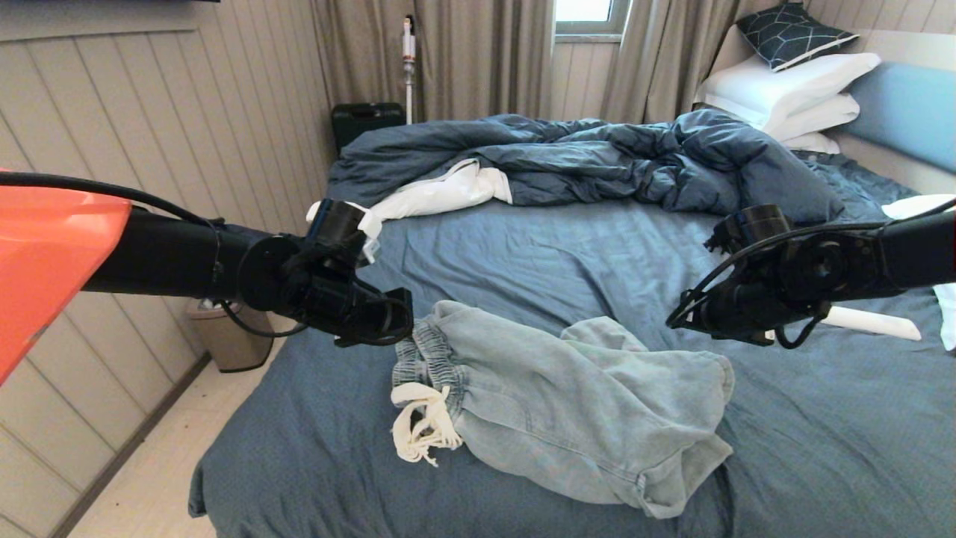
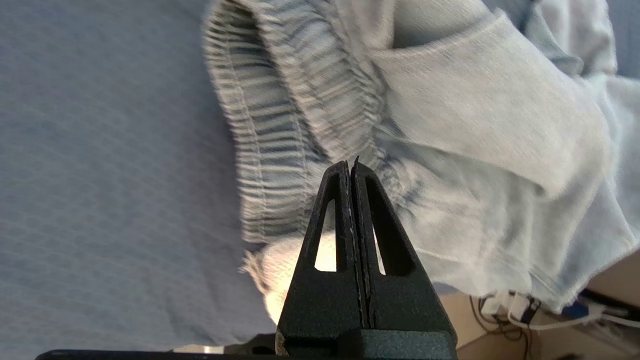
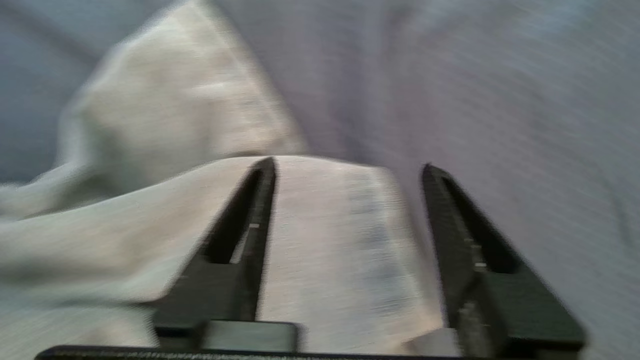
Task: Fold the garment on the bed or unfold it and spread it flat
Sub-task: Fold the blue shorts
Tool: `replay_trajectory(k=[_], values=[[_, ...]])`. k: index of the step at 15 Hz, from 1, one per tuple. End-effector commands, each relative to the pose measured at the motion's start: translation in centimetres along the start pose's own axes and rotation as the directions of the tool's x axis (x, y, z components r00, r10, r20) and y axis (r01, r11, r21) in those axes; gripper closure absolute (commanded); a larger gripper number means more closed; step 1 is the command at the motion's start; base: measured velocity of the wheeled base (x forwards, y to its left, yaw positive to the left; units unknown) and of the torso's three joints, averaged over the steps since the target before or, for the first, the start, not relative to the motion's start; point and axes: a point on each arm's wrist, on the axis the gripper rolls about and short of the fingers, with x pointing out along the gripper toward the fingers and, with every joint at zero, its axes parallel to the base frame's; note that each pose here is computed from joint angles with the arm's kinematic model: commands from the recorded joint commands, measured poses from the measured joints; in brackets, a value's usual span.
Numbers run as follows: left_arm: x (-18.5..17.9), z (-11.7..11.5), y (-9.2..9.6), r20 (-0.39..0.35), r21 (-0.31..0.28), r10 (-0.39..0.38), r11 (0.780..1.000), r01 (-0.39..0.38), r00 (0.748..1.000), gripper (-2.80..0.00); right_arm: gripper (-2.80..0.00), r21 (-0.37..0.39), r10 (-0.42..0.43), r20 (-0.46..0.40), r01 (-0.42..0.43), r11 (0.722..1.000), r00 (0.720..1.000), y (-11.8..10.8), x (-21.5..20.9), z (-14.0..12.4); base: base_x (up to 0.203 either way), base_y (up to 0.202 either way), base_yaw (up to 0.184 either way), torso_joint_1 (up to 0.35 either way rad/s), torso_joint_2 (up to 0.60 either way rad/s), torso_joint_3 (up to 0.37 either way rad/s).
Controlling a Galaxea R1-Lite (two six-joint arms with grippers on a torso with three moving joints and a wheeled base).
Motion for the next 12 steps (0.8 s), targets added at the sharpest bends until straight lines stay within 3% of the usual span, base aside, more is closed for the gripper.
replay_trajectory(k=[1, 5, 9, 12], values=[[0.4, -0.2, 0.0, -0.011, -0.003, 0.003, 1.0, -0.003, 1.0, 0.0, -2.8, 0.011, -0.001, -0.037, 0.002, 1.0, 0.999, -0.6, 0.8, -0.5, 0.0, 0.0, 0.0, 0.0, 0.0, 0.0], [0.8, -0.3, 0.1, -0.018, -0.003, 0.003, 1.0, -0.003, 1.0, 0.0, -2.8, 0.071, 0.03, -0.091, -0.023, 0.997, 0.995, -2.2, 1.6, -0.7, 0.0, 0.0, 0.0, 0.0, 0.0, 0.0], [1.2, -0.5, -0.1, -0.027, 0.003, 0.001, 1.0, -0.001, 1.0, 0.0, -2.8, 0.137, 0.059, -0.189, -0.033, 0.99, 0.98, -1.9, 3.6, -1.8, 0.0, 0.0, 0.0, 0.0, 0.0, 0.0], [1.6, -0.6, 0.0, -0.032, 0.002, 0.004, 1.0, -0.003, 0.999, 0.0, -2.8, 0.147, 0.072, -0.17, -0.047, 0.988, 0.983, -1.3, 3.8, -1.2, 0.0, 0.0, 0.0, 0.0, 0.0, 0.0]])
